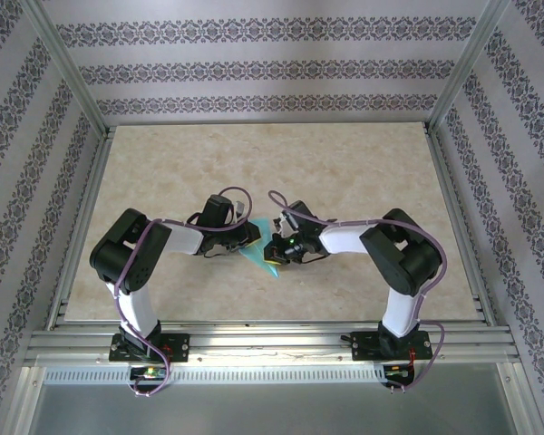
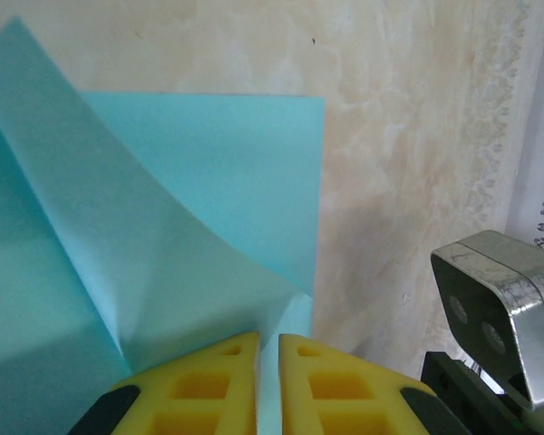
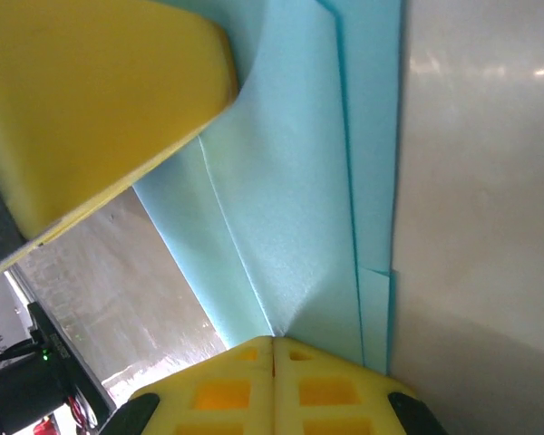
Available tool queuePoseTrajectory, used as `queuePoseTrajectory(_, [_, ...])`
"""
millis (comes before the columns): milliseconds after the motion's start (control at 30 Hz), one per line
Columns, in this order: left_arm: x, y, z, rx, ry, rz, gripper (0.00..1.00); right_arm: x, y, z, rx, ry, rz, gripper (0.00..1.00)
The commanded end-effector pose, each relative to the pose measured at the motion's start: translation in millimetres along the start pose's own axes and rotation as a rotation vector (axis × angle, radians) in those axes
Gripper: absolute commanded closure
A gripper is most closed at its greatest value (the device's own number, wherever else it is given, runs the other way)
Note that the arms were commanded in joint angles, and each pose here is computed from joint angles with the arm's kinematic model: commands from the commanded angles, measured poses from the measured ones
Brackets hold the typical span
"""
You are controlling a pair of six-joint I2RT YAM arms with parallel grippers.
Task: Fold a paper plane with a square sheet of paper (pick it up from the middle)
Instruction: Fourth fold the wing at the center of the table.
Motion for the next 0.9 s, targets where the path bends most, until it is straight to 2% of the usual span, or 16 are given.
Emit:
queuePoseTrajectory(0, [3, 8, 4, -0.001, -0.005, -0.08, 0.85, 6, -26, 22, -0.073, 0.055, 0.075, 0.93])
queuePoseTrajectory(233, [2, 8, 6, 0.002, -0.007, -0.081, 0.85, 43, 13, 17, -0.003, -0.045, -0.067, 0.94])
queuePoseTrajectory(433, [2, 9, 6, 0.004, -0.007, -0.078, 0.85, 31, 32, -2, -0.006, -0.049, -0.066, 0.94])
queuePoseTrajectory(667, [1, 8, 6, 0.007, -0.004, -0.072, 0.85, -1, 3, -4, -0.07, -0.006, 0.041, 0.94])
queuePoseTrajectory(867, [3, 3, 2, 0.003, -0.016, -0.051, 0.85, -4, -29, 11, -0.102, 0.024, 0.111, 0.99])
Point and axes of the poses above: each hand's point on the last joint's axis, 136 mm out from that joint toward the fingers, its own x axis back along the fingers, its own y axis along the line the jaws close on, z = x × y, the point moved 10 cm from there along x, back along the fingers, and after that the axes turned 9 degrees about -x, right-handed, at the moved point
